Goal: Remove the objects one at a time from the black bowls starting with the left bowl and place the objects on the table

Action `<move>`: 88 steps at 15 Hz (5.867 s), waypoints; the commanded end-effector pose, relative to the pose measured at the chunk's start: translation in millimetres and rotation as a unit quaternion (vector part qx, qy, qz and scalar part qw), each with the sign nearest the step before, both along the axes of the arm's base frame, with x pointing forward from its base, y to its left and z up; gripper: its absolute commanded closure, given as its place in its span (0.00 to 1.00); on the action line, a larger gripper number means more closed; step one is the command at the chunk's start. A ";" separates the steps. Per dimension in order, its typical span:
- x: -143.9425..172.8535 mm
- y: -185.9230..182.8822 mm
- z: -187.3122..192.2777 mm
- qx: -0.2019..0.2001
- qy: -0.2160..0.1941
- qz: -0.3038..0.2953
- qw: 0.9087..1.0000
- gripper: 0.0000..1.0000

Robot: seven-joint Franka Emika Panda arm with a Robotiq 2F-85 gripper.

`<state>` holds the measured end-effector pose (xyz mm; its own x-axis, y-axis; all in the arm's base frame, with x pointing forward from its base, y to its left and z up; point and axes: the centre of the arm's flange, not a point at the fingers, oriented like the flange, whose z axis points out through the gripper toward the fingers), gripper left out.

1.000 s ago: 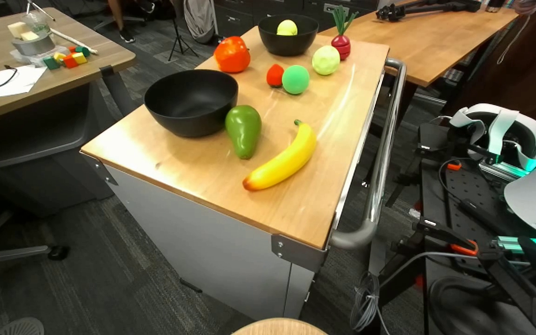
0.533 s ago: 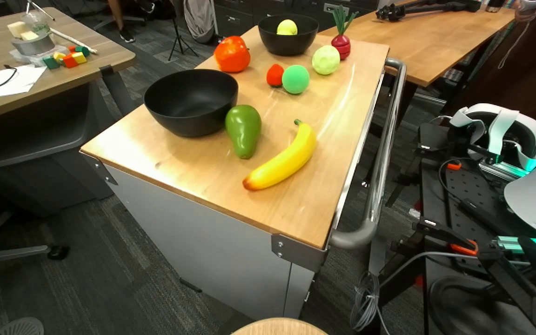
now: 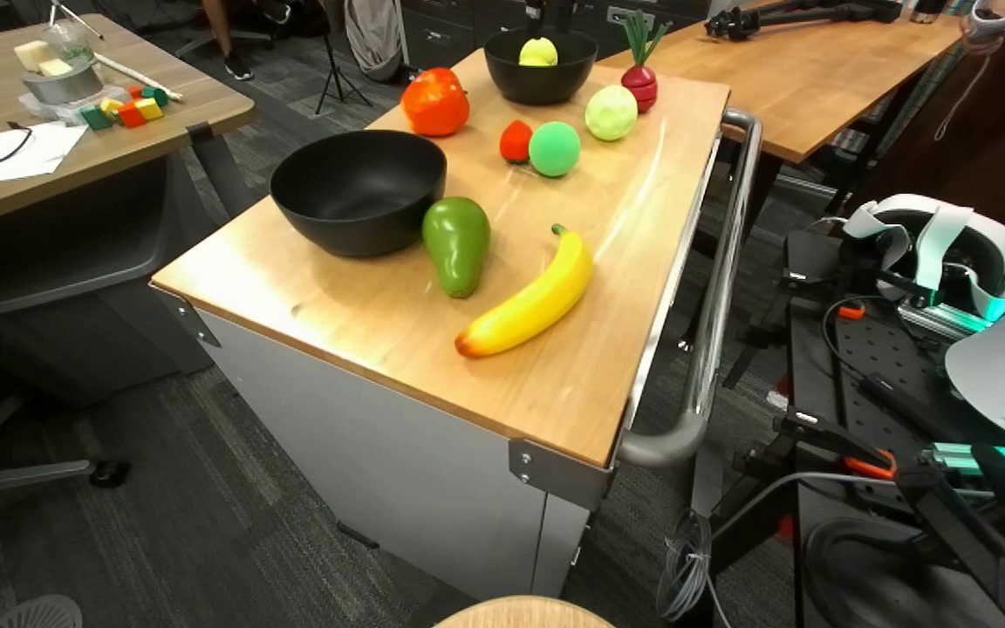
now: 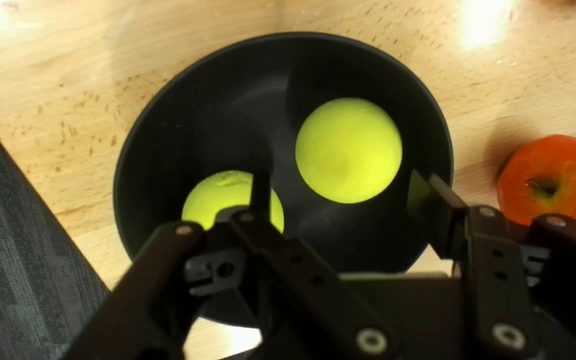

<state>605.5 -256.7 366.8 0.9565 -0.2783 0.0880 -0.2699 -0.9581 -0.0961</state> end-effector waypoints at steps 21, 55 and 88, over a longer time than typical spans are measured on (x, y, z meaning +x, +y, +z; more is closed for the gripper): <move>19.2 -12.4 -32.7 -0.002 -0.007 -0.039 0.999 0.32; 20.8 -3.5 -29.6 0.047 -0.002 -0.050 0.998 0.85; -61.8 101.6 44.8 -0.021 -0.102 0.263 0.959 0.00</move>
<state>555.2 -153.6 361.9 0.9334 0.2521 0.2555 0.2799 -0.9568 -0.0788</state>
